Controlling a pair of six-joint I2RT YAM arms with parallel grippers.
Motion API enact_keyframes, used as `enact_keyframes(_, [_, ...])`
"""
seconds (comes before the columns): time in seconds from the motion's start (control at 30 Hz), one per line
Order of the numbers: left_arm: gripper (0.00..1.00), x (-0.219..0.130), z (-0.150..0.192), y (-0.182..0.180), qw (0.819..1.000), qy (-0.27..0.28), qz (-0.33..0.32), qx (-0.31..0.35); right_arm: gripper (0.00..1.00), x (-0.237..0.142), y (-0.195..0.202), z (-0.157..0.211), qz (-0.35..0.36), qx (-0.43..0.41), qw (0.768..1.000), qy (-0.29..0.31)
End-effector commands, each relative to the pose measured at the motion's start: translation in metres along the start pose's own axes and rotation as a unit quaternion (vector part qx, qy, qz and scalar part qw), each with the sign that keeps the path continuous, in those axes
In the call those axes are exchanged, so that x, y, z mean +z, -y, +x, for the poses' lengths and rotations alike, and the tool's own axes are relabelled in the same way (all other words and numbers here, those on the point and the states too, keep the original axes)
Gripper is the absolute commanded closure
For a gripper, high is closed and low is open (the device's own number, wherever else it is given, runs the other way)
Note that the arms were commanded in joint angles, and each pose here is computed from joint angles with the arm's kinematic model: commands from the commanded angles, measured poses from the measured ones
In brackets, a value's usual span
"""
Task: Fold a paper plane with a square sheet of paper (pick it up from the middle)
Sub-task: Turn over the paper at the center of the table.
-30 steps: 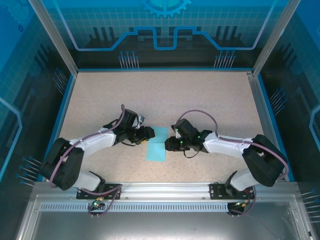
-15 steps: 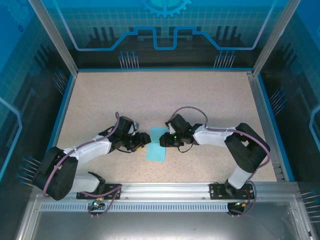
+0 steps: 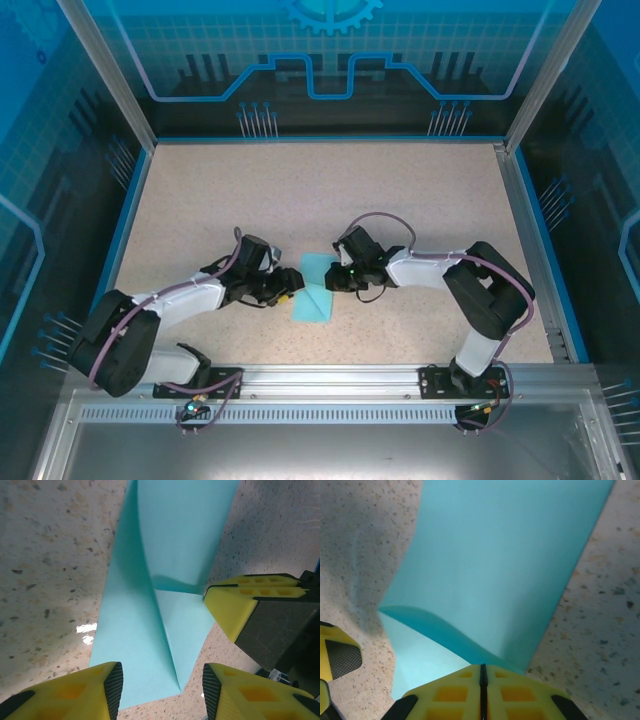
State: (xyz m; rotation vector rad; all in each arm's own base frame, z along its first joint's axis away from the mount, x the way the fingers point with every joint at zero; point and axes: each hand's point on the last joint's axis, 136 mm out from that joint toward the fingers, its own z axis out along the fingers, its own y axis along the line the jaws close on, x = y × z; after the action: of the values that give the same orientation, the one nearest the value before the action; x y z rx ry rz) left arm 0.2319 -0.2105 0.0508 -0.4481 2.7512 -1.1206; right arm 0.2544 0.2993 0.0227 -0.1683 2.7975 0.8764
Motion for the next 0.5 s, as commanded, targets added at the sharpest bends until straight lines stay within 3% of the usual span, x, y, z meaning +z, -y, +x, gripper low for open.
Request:
enact_keyframes(0.0, [0.52,0.007,0.006,0.009,1.0,-0.02,0.018,0.001,0.91,-0.002,0.002,-0.001,-0.008,0.01,1.0,0.001])
enact_keyframes(0.47, [0.61,0.029,0.001,0.021,0.998,-0.039,0.023,0.034,0.91,-0.003,0.008,0.002,-0.006,0.015,1.0,0.001])
